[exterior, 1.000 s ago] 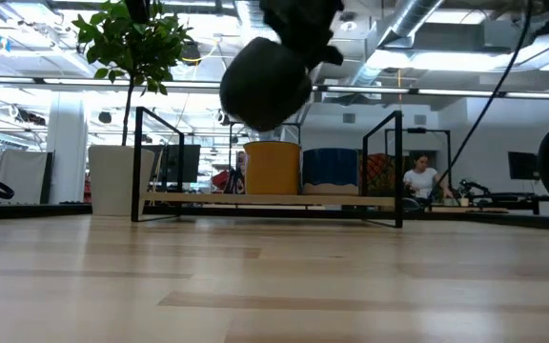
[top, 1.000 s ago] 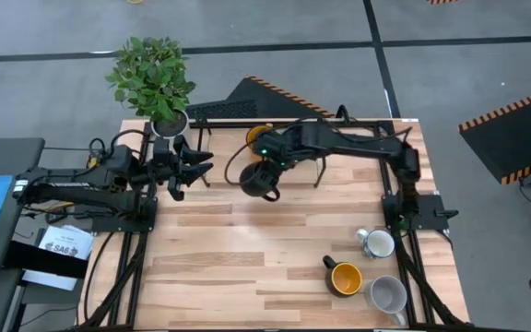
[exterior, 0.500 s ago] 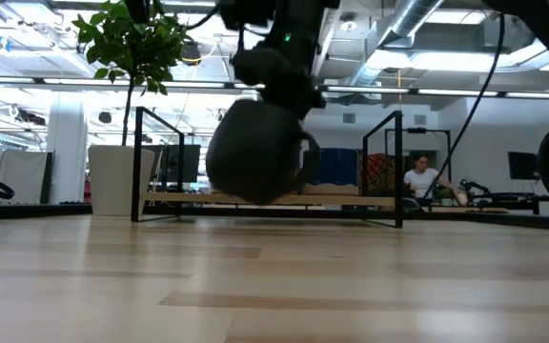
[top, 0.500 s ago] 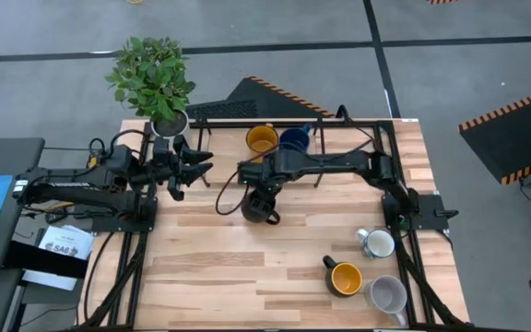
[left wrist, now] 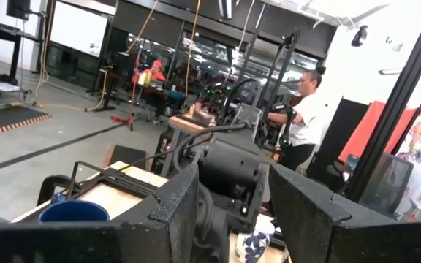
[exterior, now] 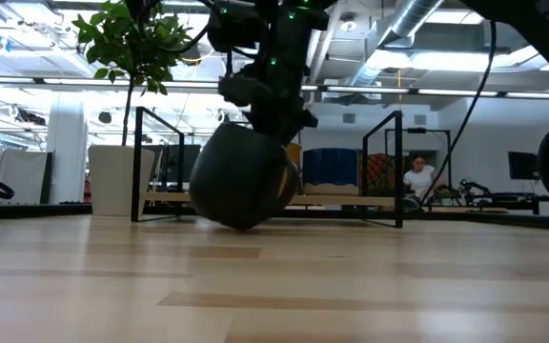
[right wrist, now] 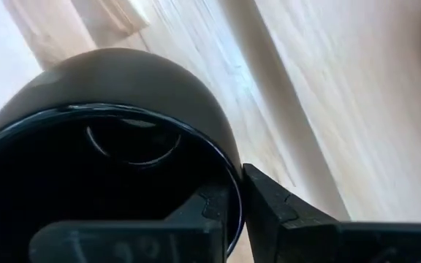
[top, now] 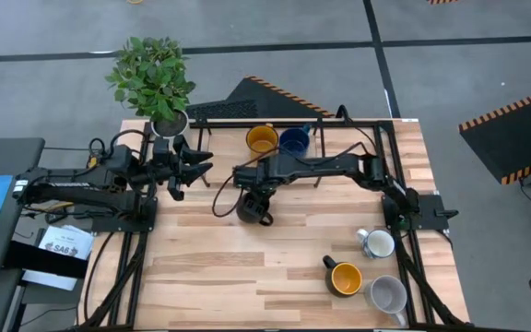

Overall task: Place coffee mugs
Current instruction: Put the black mug on the shelf

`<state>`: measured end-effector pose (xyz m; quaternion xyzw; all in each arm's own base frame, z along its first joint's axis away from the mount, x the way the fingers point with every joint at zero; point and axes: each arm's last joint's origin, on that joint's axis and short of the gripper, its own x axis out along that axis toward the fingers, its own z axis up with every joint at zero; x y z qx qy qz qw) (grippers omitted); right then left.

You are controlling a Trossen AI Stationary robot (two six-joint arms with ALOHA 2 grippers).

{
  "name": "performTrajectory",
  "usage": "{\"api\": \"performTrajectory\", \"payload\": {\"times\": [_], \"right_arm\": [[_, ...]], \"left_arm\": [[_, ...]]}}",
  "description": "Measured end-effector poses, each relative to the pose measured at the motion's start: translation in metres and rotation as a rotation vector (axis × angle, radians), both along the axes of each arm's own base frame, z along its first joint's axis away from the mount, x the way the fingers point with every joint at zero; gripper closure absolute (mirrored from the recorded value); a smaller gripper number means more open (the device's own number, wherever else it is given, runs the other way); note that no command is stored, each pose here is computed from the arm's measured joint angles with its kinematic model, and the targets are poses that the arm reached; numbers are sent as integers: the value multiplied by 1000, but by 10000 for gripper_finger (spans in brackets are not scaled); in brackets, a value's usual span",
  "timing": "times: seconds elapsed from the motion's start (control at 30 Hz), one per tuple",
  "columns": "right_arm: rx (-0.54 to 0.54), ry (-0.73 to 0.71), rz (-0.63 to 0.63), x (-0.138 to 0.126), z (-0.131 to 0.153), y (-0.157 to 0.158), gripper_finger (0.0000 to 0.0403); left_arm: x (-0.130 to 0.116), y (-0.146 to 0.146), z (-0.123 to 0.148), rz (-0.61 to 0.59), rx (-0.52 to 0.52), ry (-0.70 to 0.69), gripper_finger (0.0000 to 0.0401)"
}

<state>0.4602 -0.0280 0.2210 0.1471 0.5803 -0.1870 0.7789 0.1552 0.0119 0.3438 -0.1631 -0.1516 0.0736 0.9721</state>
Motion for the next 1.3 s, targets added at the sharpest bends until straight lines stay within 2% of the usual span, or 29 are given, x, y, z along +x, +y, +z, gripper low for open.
{"api": "performTrajectory", "payload": {"times": [0.3,0.43,0.57,0.83,0.93,1.3], "right_arm": [[10,10,4,1,-4,1,335],[60,-11,13,2,-3,-2,327],[77,-31,18,4,-2,-1,295],[84,-39,20,4,-2,-1,186],[83,-52,22,2,5,-1,157],[60,-104,28,-11,36,-18,144]], "left_arm": [[0,0,0,0,0,0,249],[0,0,0,0,0,0,249],[0,0,0,0,1,0,249],[0,0,0,0,1,1,249],[0,0,0,0,1,1,249],[0,0,-1,0,1,10,249]]}}
